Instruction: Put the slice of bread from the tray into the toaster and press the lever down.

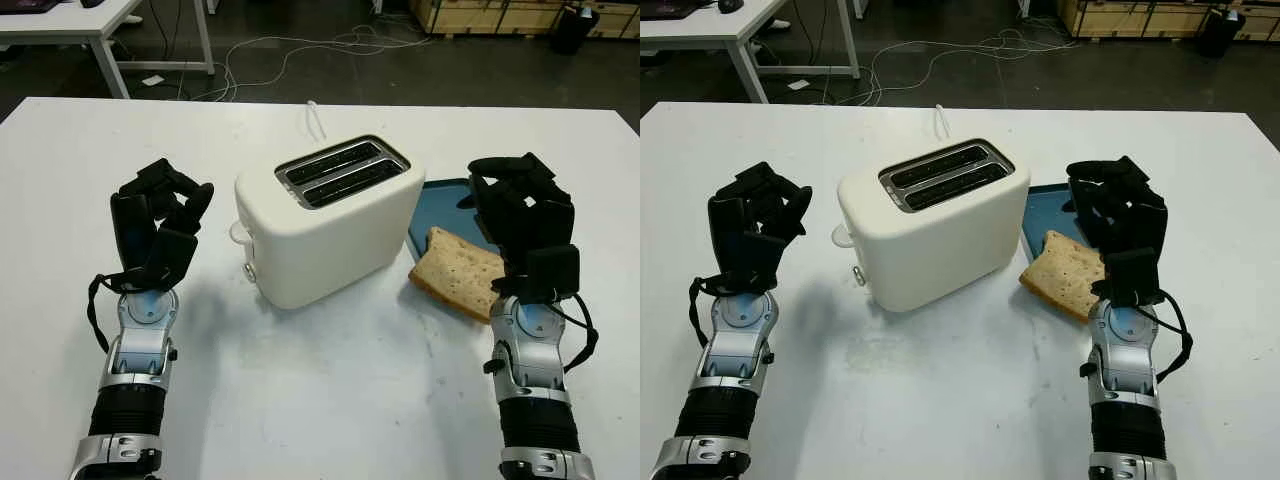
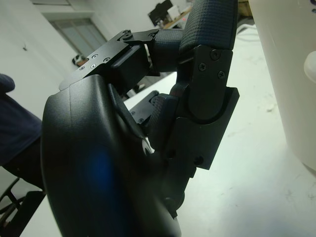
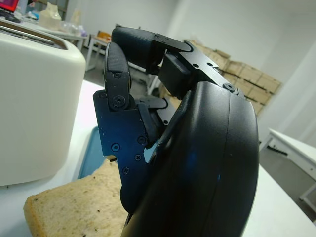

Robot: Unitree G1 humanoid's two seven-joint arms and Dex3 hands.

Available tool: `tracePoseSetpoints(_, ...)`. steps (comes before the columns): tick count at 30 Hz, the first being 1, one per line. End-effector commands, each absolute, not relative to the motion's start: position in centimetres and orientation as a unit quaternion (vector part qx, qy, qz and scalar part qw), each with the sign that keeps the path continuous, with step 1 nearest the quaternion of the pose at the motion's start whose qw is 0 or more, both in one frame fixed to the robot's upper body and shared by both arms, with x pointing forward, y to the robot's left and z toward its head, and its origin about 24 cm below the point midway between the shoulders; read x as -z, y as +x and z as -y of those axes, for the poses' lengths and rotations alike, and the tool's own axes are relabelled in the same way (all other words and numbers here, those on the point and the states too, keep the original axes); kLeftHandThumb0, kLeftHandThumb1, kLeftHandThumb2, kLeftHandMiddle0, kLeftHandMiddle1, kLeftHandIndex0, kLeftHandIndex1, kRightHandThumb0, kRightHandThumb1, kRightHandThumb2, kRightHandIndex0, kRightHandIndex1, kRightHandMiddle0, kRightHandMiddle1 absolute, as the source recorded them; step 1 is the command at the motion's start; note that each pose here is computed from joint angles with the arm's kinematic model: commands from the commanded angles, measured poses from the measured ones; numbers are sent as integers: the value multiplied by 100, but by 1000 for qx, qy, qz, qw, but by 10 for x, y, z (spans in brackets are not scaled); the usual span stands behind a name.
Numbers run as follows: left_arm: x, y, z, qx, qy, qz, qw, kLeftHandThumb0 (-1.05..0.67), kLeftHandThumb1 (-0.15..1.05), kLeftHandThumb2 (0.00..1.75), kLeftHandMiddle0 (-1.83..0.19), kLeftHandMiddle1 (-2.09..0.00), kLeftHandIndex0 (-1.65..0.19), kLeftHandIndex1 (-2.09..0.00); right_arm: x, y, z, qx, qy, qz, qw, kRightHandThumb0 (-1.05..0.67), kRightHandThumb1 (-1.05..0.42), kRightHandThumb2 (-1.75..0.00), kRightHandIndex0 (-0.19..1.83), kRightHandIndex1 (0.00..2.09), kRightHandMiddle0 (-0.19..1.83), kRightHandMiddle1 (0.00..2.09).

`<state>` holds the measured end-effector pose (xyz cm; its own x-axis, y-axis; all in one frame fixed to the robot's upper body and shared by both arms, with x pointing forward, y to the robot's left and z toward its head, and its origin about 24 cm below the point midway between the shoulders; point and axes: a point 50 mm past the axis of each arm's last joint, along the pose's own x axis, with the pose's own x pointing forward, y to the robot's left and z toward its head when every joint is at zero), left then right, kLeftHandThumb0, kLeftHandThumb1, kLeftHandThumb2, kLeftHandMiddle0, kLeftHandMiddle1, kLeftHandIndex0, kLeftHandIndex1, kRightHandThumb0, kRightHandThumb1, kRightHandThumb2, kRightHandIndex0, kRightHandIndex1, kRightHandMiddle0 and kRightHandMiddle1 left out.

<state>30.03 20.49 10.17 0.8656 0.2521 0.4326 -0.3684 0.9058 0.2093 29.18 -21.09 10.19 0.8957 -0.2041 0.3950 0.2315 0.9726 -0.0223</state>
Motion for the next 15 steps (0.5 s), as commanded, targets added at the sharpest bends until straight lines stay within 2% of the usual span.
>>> tracePoseSetpoints(1, -103, 301, -205, -162, 148, 205, 954, -98, 92, 18, -116, -159, -93, -148, -102, 292, 213, 115, -37, 195, 973, -29, -92, -22, 66, 165, 65, 115)
tracePoseSetpoints(10, -104, 302, -203, -158, 146, 207, 954, -99, 92, 20, -118, -158, -96, -144, -103, 291, 215, 101, -49, 190, 975, -27, -92, -24, 64, 166, 61, 122)
tracePoseSetpoints(12, -104, 301, -203, -158, 146, 209, 954, -99, 92, 19, -119, -157, -97, -143, -103, 288, 216, 100, -83, 193, 973, -29, -92, -23, 63, 165, 63, 115)
tracePoseSetpoints(15, -104, 301, -202, -158, 146, 213, 953, -99, 92, 20, -119, -157, -96, -143, -107, 274, 219, 101, -197, 222, 950, -31, -92, -15, 63, 148, 71, 86)
